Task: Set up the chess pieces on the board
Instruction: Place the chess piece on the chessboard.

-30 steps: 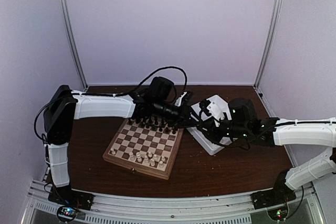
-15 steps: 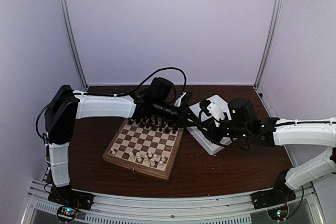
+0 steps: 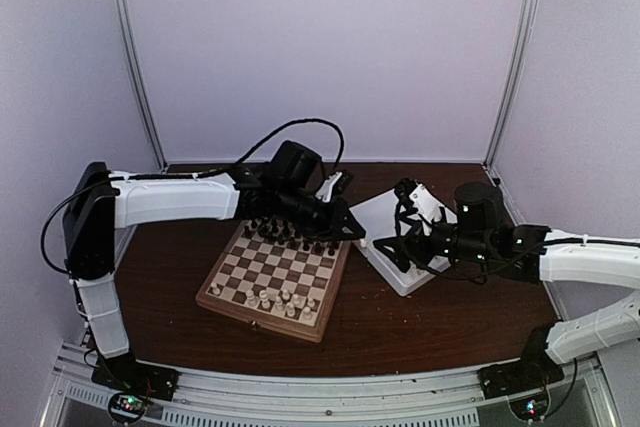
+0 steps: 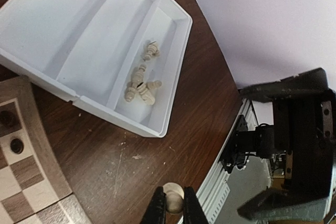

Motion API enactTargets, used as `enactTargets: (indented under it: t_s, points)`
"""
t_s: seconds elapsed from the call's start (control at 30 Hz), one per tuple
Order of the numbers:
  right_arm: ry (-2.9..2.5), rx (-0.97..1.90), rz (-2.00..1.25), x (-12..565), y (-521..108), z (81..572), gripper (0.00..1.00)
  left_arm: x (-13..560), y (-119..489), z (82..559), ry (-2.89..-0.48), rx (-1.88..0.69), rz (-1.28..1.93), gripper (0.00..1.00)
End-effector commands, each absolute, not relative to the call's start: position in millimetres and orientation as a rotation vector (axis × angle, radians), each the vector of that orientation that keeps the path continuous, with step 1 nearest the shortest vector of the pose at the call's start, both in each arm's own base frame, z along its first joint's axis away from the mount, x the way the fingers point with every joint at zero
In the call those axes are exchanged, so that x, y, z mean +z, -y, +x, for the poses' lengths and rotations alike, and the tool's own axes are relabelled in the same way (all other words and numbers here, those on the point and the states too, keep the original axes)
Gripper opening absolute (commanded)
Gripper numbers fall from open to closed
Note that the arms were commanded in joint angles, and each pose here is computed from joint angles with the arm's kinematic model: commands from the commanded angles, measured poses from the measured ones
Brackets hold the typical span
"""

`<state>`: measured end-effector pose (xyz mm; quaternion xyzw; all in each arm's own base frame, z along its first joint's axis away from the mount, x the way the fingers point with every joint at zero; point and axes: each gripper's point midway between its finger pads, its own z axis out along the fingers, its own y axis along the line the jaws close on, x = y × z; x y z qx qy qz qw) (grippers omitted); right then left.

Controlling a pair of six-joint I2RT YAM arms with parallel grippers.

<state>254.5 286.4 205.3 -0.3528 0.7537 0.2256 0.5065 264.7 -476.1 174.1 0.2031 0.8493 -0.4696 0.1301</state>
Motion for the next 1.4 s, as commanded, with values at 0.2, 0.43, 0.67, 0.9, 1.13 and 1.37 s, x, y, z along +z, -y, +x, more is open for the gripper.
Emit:
enactTargets:
  t_s: [0.2, 0.43, 0.67, 0.9, 1.13, 1.37]
  points:
    - [-1.817, 0.505, -0.678, 207.3, -263.1, 259.4, 0.91, 201.7, 368.0, 259.0, -2.397, -0.88, 0.577, 0.0]
    - [-1.834, 0.489, -0.598, 205.3, -255.8, 265.7, 0.97, 200.2, 298.2, 249.9, -2.384, -0.611, 0.503, 0.0]
    - [-1.859, 0.425, -0.545, 199.0, -246.8, 273.5, 1.0, 197.6, 268.0, 239.1, -2.346, -0.554, 0.478, 0.0]
    - [-1.839, 0.342, -0.497, 196.5, -238.8, 285.5, 1.0, 198.1, 256.7, 236.9, -2.306, -0.535, 0.466, 0.0]
    - [-1.835, 0.272, -0.478, 183.4, -233.4, 298.1, 1.0, 194.6, 257.8, 237.0, -2.297, -0.538, 0.48, 0.0]
    - [-1.83, 0.306, -0.413, 171.9, -225.8, 304.1, 1.0, 192.0, 260.8, 239.7, -2.314, -0.49, 0.541, 0.0]
